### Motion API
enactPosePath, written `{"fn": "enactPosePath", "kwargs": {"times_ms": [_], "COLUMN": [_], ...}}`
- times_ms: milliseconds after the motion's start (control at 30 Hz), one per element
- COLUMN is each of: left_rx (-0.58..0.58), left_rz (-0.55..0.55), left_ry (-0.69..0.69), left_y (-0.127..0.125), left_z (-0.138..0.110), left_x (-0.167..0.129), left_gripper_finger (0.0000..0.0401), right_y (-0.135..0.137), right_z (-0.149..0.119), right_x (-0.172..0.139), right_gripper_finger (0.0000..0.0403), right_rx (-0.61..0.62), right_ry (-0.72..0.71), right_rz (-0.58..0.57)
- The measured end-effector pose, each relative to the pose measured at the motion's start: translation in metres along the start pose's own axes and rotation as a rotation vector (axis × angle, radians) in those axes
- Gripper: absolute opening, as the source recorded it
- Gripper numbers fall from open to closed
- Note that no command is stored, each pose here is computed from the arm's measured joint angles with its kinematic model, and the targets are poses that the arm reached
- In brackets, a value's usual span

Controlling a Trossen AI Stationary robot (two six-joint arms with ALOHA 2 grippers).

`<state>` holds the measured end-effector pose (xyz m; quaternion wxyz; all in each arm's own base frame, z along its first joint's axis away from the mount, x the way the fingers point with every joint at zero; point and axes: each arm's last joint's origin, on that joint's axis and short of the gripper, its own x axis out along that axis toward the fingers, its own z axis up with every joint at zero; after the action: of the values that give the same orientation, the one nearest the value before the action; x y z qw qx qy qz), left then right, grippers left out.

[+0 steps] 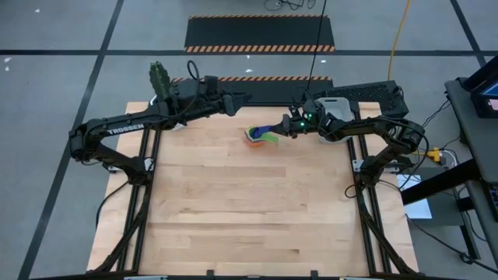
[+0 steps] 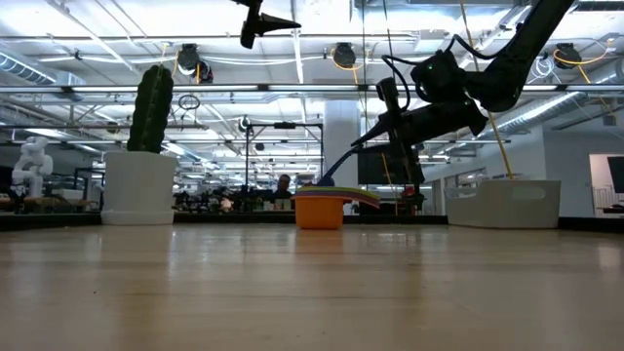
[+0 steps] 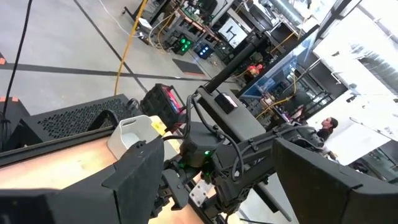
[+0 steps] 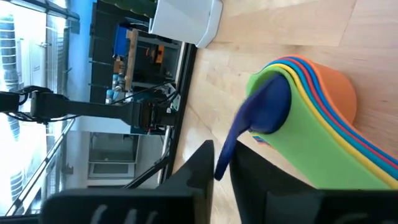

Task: Nest measuring cups in basket
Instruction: Stack the dark blue measuring cup on top of the green measuring cup

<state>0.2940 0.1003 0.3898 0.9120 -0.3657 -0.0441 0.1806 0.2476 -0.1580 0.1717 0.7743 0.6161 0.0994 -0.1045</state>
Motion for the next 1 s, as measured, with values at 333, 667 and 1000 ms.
{"fn": "enactPosePath", "kwargs": {"times_ms": [333,667,1000], "left_rx": [-0.002,-0.001,-0.002], "left_rz": [0.0,0.0,0.001], "left_ry": [0.0,0.0,0.0], "left_y": [0.0,0.0,0.0], "left_z": [0.0,0.0,0.0], "left_x": [0.0,0.0,0.0], "left_gripper_finger": [0.0298,0.0298,0.0298], "right_y": [0.007,0.01,0.005], "right_z": [0.002,0.001,0.0], "right_x": [-0.002,-0.001,0.0], "right_gripper_finger": [0.0003,0.0001,0.0006], "right_rx": [0.007,0.013,-0.015], "right_ry": [-0.014,-0.022,-0.04], "right_rz": [0.045,0.066,0.009]}}
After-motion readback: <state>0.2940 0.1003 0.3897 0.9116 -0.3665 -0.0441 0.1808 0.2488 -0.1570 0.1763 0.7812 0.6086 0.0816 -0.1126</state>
